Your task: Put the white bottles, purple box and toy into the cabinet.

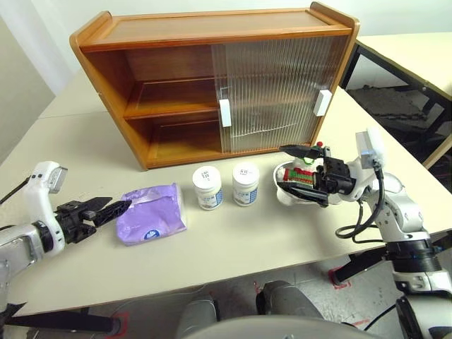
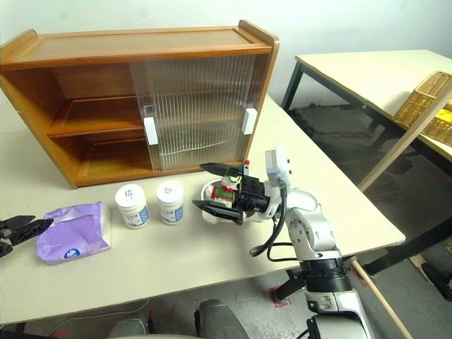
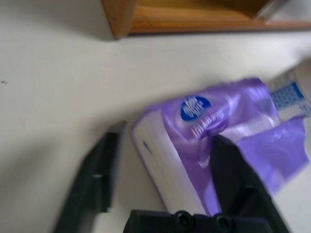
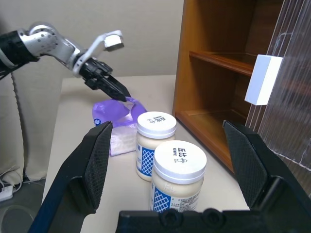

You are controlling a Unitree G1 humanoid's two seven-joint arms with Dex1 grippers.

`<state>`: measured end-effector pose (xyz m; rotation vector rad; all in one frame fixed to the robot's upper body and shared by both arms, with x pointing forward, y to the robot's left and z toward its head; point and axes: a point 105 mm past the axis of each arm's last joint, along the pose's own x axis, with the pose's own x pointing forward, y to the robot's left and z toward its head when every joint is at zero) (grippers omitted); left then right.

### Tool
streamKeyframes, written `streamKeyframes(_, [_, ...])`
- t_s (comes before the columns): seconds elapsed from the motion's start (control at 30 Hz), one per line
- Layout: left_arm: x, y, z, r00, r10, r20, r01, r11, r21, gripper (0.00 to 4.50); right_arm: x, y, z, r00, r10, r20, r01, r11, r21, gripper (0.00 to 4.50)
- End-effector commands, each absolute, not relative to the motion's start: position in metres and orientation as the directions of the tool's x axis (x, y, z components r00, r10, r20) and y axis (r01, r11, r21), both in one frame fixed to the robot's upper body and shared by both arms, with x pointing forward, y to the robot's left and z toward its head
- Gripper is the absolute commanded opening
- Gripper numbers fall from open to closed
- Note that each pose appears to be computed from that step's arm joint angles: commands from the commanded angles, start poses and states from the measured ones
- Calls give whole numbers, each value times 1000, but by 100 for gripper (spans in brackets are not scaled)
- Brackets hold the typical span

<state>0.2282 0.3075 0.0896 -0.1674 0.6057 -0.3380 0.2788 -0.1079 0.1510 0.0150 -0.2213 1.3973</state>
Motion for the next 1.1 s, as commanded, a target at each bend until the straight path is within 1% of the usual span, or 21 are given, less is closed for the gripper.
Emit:
streamKeyframes(0.03, [224,301,68,724,-386,-572,240,918,-316,186,279,-107,151,154,976,152,-976,174,-130,450])
streamKeyframes(0.2, [224,304,62,734,-374,-567,219,920,-324,12,280,-108,151,160,975,152,-974,181,-136,450])
streamKeyframes(0.23, [224,305,63,737,-371,-565,219,922,-320,2,280,-108,151,161,975,151,-974,182,-137,450])
streamKeyframes(0.37, [230,312,86,791,-364,-491,236,923,-304,2,280,-109,151,165,975,148,-973,186,-140,450])
streamKeyframes(0.5, [247,317,141,888,-363,-282,275,911,-306,2,281,-111,152,164,976,145,-972,185,-145,450])
streamKeyframes(0.57, [251,315,164,911,-371,-179,305,899,-314,2,282,-113,152,164,976,144,-971,186,-148,450])
streamKeyframes(0.7, [257,307,205,924,-382,-25,353,876,-329,2,281,-114,152,160,977,144,-972,181,-148,450])
streamKeyframes(0.87, [270,282,234,908,-400,122,416,832,-367,2,280,-113,151,151,979,137,-974,171,-148,450])
streamKeyframes(0.93, [279,277,238,918,-371,138,395,838,-376,2,281,-114,151,147,981,129,-974,166,-153,450])
streamKeyframes(1.0, [288,279,244,938,-305,165,346,856,-385,2,281,-114,151,144,982,120,-974,162,-159,450])
streamKeyframes(1.1, [300,285,260,950,-201,239,290,852,-436,2,282,-114,153,145,982,122,-973,164,-164,450])
